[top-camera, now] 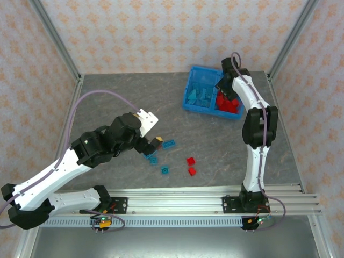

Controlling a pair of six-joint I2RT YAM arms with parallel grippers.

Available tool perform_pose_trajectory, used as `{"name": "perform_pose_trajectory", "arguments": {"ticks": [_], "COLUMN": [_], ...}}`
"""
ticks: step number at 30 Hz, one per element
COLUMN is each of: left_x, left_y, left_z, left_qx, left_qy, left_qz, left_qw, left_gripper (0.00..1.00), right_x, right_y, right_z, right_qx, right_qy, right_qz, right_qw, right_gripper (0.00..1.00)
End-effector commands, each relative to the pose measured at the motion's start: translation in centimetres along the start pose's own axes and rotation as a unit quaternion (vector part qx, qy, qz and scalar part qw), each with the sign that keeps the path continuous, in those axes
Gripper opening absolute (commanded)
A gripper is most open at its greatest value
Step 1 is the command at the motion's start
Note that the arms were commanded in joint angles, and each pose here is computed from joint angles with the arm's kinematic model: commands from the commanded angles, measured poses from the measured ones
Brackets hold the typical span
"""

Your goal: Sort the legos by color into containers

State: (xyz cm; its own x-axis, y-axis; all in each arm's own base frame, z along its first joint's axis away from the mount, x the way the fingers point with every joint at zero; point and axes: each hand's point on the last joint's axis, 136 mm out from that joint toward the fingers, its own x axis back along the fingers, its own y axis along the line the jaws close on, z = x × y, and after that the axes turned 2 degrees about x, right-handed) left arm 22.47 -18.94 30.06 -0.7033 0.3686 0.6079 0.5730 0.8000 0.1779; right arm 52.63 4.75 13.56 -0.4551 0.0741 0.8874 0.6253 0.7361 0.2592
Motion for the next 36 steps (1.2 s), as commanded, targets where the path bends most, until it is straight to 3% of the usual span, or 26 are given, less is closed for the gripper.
{"name": "perform_pose_trajectory", "arguments": {"ticks": [1,6,11,16,19,27,31,36], "left_x": [0.5,-0.1,-1.8,-6.4,-9.9,-18.3,-21.3,-23.3], "left_y": [1.2,0.3,0.1,-1.1,-1.6,-3.0,-3.0,-3.3], "left_z": [0.9,1.2,1.2,2.8,3.6,6.4,7.9,9.5], "left_qx": [0.022,0.01,0.031,0.06,0.081,0.048,0.024,0.014], "left_qy": [-0.003,-0.016,0.003,0.119,0.158,0.265,0.287,0.313], "left_qz": [-0.026,-0.006,-0.012,0.046,0.073,0.079,0.07,0.076], "left_qw": [0.999,1.0,0.999,0.99,0.981,0.96,0.955,0.947], "left_gripper": [1.0,1.0,1.0,1.0,1.0,0.96,0.94,0.83], "right_x": [1.5,4.3,9.1,16.3,19.5,26.0,27.1,27.0], "right_y": [-0.8,-1.4,-3.3,-5.2,-7.2,-11.6,-14.2,-15.7], "right_z": [-0.1,1.0,5.0,11.2,15.0,24.4,25.3,25.6], "right_qx": [0.029,0.048,0.055,0.073,0.065,0.103,0.086,0.056], "right_qy": [0.007,0.017,0.047,0.07,0.097,0.215,0.204,0.189], "right_qz": [0.022,0.0,-0.042,-0.115,-0.16,-0.271,-0.27,-0.272], "right_qw": [0.999,0.999,0.996,0.988,0.98,0.933,0.937,0.942], "right_gripper": [0.66,0.67,0.69,0.83,0.99,1.0,0.99,0.98]}}
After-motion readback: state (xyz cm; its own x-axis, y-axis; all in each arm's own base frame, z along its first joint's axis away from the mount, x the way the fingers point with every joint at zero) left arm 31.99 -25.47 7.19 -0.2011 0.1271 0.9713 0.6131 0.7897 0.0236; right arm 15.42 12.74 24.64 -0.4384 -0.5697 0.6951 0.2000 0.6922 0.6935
